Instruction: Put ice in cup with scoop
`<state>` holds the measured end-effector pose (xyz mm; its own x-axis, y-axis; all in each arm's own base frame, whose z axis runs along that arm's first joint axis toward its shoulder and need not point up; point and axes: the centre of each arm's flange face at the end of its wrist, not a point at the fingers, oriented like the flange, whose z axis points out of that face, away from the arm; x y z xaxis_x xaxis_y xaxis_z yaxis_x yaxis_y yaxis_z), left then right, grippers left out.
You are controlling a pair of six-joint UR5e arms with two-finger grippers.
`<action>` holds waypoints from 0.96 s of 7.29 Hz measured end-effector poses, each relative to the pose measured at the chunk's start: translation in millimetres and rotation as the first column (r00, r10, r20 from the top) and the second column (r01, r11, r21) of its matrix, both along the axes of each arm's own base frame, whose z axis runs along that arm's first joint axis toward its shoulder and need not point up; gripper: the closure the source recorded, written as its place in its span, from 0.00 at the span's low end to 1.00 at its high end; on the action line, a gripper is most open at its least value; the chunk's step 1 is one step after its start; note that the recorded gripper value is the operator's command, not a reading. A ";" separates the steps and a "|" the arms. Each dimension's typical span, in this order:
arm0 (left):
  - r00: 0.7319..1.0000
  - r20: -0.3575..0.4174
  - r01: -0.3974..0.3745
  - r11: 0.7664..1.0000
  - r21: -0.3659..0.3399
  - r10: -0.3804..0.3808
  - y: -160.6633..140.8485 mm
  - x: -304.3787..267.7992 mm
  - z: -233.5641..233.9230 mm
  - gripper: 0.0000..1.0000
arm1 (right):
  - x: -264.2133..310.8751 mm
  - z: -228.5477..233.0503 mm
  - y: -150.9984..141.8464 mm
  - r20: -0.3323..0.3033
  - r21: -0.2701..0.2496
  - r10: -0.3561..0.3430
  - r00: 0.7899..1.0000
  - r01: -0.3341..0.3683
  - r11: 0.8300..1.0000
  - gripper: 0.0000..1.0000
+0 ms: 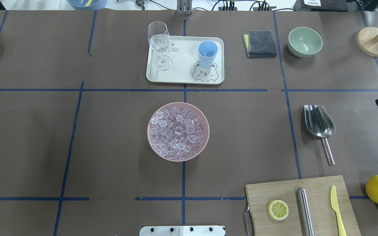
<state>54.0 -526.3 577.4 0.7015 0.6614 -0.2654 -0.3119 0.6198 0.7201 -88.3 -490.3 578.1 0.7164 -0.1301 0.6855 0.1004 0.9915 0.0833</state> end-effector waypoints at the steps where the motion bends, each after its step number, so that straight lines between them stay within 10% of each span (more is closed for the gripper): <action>1: 1.000 0.003 0.002 1.000 -0.030 -0.002 3.6 -2.8 9.2 0.00 | 3.0 0.5 -2.6 -0.001 0.005 0.001 1.000 -0.001 1.000 0.00; 4: 0.999 0.008 0.051 0.958 -0.283 -0.051 -2.3 -37.0 34.4 0.00 | 10.5 -3.0 -4.6 0.004 0.012 0.012 1.000 -0.012 1.000 0.00; 7: 0.992 -0.101 0.004 0.815 -0.579 -0.076 1.4 -59.5 46.1 0.00 | 15.7 -0.4 -4.3 0.002 0.028 -0.003 1.000 0.003 1.000 0.00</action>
